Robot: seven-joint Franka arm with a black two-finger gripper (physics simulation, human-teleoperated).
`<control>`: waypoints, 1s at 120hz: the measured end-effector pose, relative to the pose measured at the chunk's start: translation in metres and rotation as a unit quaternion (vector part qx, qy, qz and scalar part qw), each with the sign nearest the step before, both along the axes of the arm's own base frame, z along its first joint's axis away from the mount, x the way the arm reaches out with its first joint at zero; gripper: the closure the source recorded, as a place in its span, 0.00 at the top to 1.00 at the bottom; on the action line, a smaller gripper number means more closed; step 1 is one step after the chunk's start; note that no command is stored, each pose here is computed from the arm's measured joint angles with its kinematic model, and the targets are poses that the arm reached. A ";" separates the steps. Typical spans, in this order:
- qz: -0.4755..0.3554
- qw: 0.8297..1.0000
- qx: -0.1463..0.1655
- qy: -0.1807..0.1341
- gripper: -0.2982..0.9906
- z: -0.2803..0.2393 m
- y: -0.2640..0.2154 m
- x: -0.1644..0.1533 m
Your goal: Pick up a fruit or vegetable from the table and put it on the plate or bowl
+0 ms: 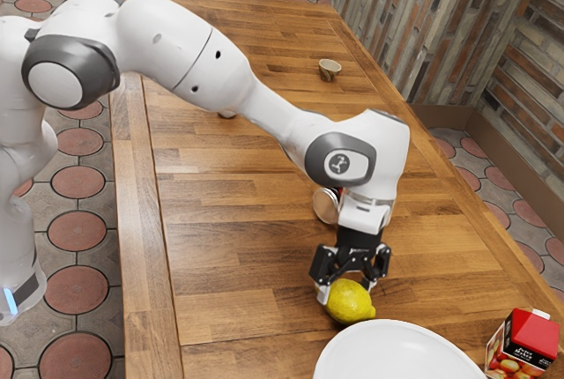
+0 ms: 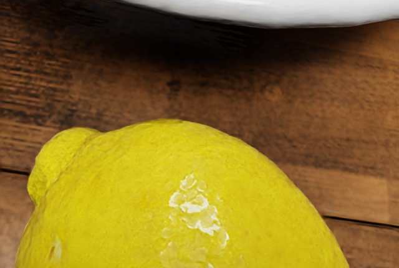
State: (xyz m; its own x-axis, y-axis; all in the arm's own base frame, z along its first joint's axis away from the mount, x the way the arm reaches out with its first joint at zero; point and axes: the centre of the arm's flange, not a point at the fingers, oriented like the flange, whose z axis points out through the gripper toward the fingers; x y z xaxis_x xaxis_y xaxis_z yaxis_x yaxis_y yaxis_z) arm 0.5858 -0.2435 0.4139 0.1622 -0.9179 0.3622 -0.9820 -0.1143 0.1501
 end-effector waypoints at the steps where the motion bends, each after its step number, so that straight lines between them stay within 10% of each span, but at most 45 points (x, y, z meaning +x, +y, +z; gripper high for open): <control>1: 0.000 1.000 0.000 0.000 0.77 0.000 0.000 0.000; 26: -0.006 1.000 -0.003 0.002 0.76 -0.006 -0.013 -0.004; 57: -0.006 1.000 -0.002 -0.011 0.47 -0.003 -0.015 -0.001; 84: -0.011 0.995 -0.029 -0.091 0.39 0.106 -0.010 0.018; 120: -0.128 0.987 -0.047 -0.084 0.41 0.137 -0.134 -0.061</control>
